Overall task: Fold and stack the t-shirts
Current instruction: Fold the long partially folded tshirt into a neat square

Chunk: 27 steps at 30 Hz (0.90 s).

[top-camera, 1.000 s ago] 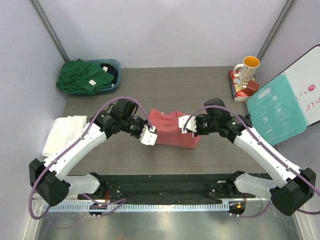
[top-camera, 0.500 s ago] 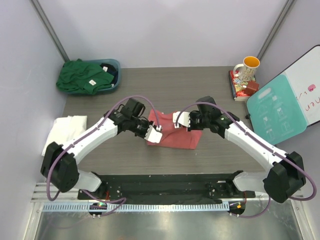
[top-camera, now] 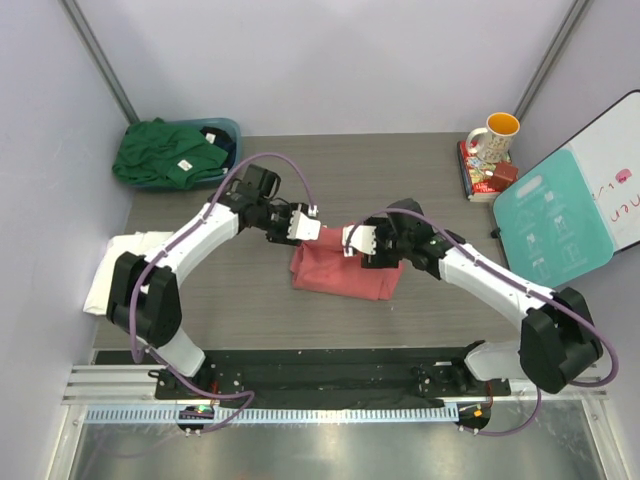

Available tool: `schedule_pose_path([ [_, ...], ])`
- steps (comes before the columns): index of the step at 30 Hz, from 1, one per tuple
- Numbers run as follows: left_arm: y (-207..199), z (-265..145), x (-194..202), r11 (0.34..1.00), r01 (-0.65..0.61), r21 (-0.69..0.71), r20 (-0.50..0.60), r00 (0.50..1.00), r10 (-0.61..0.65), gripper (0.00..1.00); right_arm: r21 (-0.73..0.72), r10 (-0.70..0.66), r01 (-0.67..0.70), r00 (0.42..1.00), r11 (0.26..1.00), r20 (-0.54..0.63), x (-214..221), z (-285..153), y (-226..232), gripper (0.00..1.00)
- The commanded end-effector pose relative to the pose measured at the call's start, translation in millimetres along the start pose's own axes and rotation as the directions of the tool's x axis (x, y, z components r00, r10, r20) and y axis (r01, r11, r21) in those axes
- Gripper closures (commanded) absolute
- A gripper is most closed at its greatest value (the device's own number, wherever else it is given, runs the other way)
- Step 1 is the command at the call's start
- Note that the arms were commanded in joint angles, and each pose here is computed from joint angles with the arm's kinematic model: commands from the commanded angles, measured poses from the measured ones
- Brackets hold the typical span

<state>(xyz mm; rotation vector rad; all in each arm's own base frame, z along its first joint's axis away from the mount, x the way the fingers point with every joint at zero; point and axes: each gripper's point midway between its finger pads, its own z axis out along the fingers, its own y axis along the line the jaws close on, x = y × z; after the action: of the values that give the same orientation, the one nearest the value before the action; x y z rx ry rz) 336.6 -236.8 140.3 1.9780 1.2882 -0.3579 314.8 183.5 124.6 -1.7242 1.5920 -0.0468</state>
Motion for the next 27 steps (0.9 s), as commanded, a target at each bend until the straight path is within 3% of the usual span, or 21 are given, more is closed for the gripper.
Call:
schedule_pose_path([
  [1,23,-4,2,0.998,0.001,-0.056,0.009,1.0,0.0,0.39,0.263,0.01,-0.005,1.0,0.965,-0.02,6,14,-47,0.2],
  [4,31,0,8,0.996,-0.011,-0.092,-0.004,1.0,0.011,0.41,0.443,0.043,-0.014,0.997,0.896,-0.056,15,13,-73,0.19],
  [7,47,1,14,0.981,-0.015,-0.195,-0.016,1.0,0.012,0.44,0.528,0.044,0.0,0.996,0.849,-0.072,19,12,-84,0.2],
  [10,54,-2,10,0.966,-0.026,-0.256,0.006,1.0,0.029,0.5,0.514,0.05,-0.001,0.995,0.858,-0.082,19,14,-83,0.23],
  [12,51,-3,5,0.968,-0.033,-0.249,0.024,0.999,0.04,0.51,0.528,0.121,-0.08,0.992,0.846,-0.044,17,10,-95,0.25],
  [13,49,-2,0,0.97,-0.037,-0.239,0.048,0.998,0.05,0.52,0.444,0.175,-0.12,0.981,0.888,-0.084,29,15,-79,0.25],
  [14,47,-1,-2,0.972,-0.045,-0.231,0.058,0.997,0.06,0.53,0.42,0.318,-0.301,0.948,0.856,0.032,13,12,-94,0.25],
  [15,44,0,-3,0.973,-0.085,-0.215,0.054,0.994,0.099,0.54,0.36,0.419,-0.409,0.906,0.838,0.054,25,10,-96,0.25],
  [16,43,2,-6,0.973,-0.099,-0.209,0.062,0.992,0.114,0.6,0.207,0.529,-0.517,0.849,0.831,-0.001,34,12,-67,0.25],
  [17,45,3,-8,0.972,-0.115,-0.207,0.067,0.989,0.131,0.66,0.093,0.57,-0.574,0.819,0.813,0.073,10,8,-72,0.25],
  [18,47,3,-11,0.968,-0.144,-0.206,0.067,0.985,0.16,0.75,0.03,0.645,-0.648,0.761,0.761,0.069,10,7,-63,0.23],
  [19,47,7,-12,0.968,-0.157,-0.198,0.068,0.982,0.173,0.99,-0.027,0.683,-0.683,0.729,0.73,0.032,16,2,-49,0.22],
  [24,58,22,-16,0.949,-0.258,-0.184,0.067,0.96,0.274,1.0,-0.207,0.772,-0.775,0.625,0.596,-0.115,25,-2,6,0.12],
  [27,57,36,-18,0.945,-0.29,-0.153,0.069,0.95,0.303,1.0,-0.24,0.767,-0.776,0.624,0.583,-0.153,35,-7,14,0.08],
])
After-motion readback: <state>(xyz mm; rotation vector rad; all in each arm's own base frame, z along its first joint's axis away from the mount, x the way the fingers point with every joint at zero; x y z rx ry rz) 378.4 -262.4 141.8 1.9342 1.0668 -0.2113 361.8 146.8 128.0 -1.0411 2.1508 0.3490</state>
